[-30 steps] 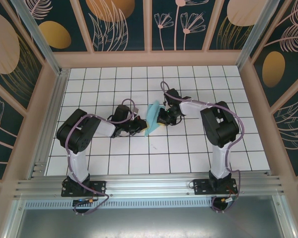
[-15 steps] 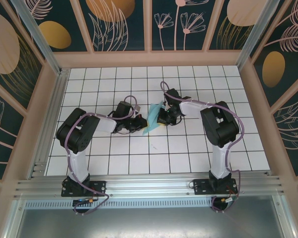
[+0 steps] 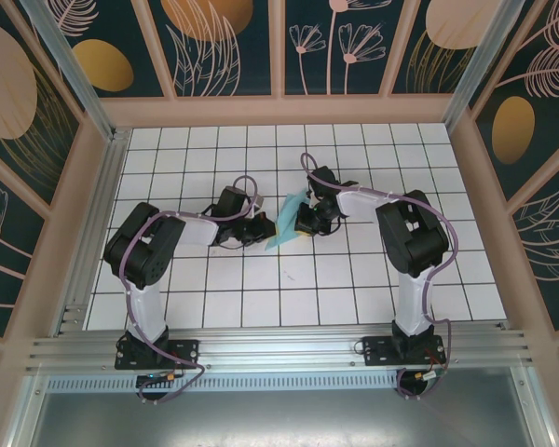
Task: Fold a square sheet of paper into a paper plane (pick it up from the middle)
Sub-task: Rotate the paper at the center of the table.
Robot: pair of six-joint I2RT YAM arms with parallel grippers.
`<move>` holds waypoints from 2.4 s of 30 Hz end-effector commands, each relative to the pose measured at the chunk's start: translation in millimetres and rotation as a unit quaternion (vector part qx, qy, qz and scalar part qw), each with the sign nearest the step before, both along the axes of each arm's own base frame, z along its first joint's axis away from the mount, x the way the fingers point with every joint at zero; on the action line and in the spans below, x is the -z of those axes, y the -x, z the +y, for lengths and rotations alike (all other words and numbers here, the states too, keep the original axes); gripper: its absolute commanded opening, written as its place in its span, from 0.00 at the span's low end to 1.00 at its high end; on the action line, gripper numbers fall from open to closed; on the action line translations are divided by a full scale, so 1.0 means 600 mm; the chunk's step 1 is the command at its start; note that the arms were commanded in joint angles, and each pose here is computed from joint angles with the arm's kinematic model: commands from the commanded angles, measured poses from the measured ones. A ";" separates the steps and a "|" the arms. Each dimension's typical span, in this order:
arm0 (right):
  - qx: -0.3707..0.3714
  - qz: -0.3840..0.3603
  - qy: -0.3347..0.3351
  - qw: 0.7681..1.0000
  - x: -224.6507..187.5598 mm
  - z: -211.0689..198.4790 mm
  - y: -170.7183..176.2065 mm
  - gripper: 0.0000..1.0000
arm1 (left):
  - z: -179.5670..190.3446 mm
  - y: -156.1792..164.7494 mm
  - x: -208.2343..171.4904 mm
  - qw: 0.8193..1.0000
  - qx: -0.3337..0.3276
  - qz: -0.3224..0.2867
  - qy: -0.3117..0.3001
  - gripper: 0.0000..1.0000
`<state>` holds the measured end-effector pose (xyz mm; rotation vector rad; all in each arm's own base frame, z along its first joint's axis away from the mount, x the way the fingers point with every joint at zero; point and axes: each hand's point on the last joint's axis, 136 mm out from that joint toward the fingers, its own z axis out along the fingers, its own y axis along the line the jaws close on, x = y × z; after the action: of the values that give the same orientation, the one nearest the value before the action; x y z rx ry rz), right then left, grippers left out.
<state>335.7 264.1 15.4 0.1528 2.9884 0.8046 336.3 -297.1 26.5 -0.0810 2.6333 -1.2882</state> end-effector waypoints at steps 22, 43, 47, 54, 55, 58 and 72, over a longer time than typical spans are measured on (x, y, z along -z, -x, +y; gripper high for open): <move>0.001 0.065 0.101 0.993 0.078 -0.066 0.052 0.05 | 0.011 -0.054 -0.033 0.996 0.022 -0.069 -0.047 0.00; 0.030 -0.130 -0.071 0.989 -0.142 -0.013 -0.033 0.39 | -0.006 0.016 -0.029 0.999 -0.024 0.009 0.026 0.00; 0.030 -0.133 -0.079 0.987 -0.151 -0.010 -0.033 0.39 | -0.039 0.030 -0.041 0.997 -0.049 0.032 0.050 0.00; 0.033 -0.104 -0.055 0.992 -0.134 -0.011 -0.016 0.38 | -0.072 0.024 -0.055 0.992 -0.091 0.041 0.074 0.00; 0.040 -0.096 -0.048 0.993 -0.129 -0.015 -0.012 0.37 | -0.076 0.024 -0.056 0.992 -0.089 0.040 0.077 0.00; 0.059 -0.064 -0.033 0.996 -0.115 -0.018 -0.006 0.36 | -0.082 0.026 -0.050 0.993 -0.082 0.042 0.077 0.00; 0.096 -0.033 0.007 0.995 -0.095 0.011 -0.039 0.33 | -0.095 0.029 -0.031 0.996 -0.053 0.037 0.059 0.00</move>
<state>354.5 273.8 71.8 0.3218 2.8511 0.8020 314.6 -347.0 41.1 -0.3403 2.5876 -1.4250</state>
